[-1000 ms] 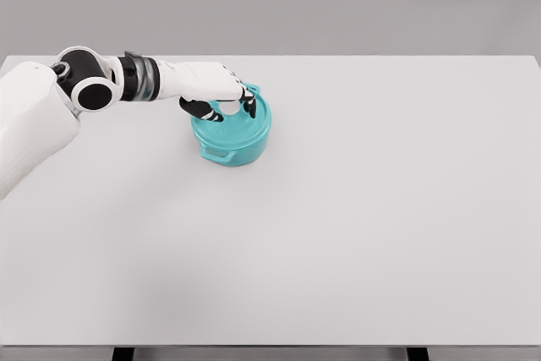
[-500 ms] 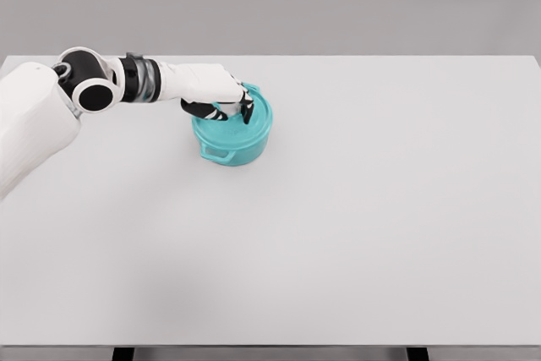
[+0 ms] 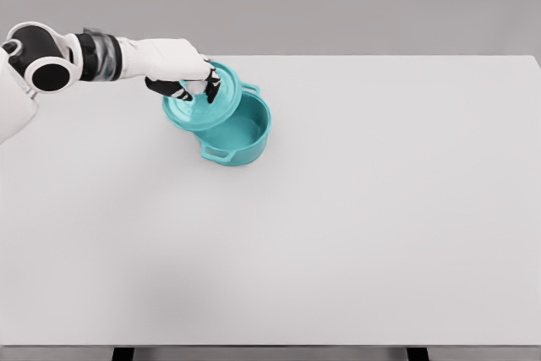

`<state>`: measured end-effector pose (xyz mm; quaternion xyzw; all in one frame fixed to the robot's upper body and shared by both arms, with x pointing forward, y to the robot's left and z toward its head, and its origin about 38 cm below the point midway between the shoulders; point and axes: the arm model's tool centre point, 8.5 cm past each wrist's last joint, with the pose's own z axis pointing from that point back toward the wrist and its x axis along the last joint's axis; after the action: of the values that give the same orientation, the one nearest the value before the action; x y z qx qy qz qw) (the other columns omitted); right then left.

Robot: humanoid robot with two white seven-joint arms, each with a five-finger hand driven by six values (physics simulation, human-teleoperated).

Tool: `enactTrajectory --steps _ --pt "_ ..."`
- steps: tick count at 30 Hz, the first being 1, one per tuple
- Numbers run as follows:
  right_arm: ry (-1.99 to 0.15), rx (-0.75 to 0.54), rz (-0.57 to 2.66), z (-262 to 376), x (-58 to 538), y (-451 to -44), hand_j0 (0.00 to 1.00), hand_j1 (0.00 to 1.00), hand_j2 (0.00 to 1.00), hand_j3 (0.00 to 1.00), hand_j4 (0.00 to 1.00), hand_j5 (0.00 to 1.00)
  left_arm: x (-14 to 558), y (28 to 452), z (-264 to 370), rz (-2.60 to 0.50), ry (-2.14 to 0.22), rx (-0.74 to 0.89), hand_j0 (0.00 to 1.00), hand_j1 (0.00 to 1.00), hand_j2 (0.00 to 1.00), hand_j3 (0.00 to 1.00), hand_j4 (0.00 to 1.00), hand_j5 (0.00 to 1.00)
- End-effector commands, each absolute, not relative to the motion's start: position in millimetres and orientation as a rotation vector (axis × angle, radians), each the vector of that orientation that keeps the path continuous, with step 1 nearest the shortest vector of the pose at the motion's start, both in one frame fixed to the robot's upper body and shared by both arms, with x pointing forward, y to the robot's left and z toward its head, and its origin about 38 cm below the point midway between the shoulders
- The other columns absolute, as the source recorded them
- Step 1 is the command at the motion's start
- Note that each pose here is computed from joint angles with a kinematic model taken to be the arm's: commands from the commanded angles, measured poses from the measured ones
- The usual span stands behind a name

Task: Open the lid of the pot with left arm

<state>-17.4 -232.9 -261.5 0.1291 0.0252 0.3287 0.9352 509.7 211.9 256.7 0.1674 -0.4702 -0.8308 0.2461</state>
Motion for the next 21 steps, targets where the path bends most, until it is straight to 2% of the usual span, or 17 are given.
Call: enactTrajectory --steps 1,9,15,18,21 --pt "0.051 0.264 0.672 -261.5 -17.2 -232.9 1.00 1.00 1.00 1.00 1.00 1.00 508.6 232.4 259.2 -2.262 -1.252 0.482 0.44 0.44 0.44 0.44 0.44 0.44" --pt "0.052 0.264 0.672 -261.5 -17.7 -233.1 1.00 1.00 1.00 1.00 1.00 1.00 500.6 309.7 262.8 -2.211 -1.101 0.574 0.45 0.45 0.45 0.45 0.45 0.45" --pt "0.051 0.264 0.672 -261.5 -17.2 -232.9 1.00 1.00 1.00 1.00 1.00 1.00 496.6 313.3 251.1 -2.233 -1.077 0.551 0.49 0.49 0.49 0.49 0.49 0.49" --pt "0.051 0.264 0.672 -261.5 -17.2 -232.9 1.00 1.00 1.00 1.00 1.00 1.00 495.3 314.2 246.2 -2.230 -1.073 0.539 0.80 0.80 0.80 0.80 0.80 0.80" --pt "0.051 0.264 0.672 -261.5 -17.2 -232.9 1.00 1.00 1.00 1.00 1.00 1.00 495.3 314.2 246.2 -2.230 -1.073 0.539 0.86 0.86 0.86 0.86 0.86 0.86"
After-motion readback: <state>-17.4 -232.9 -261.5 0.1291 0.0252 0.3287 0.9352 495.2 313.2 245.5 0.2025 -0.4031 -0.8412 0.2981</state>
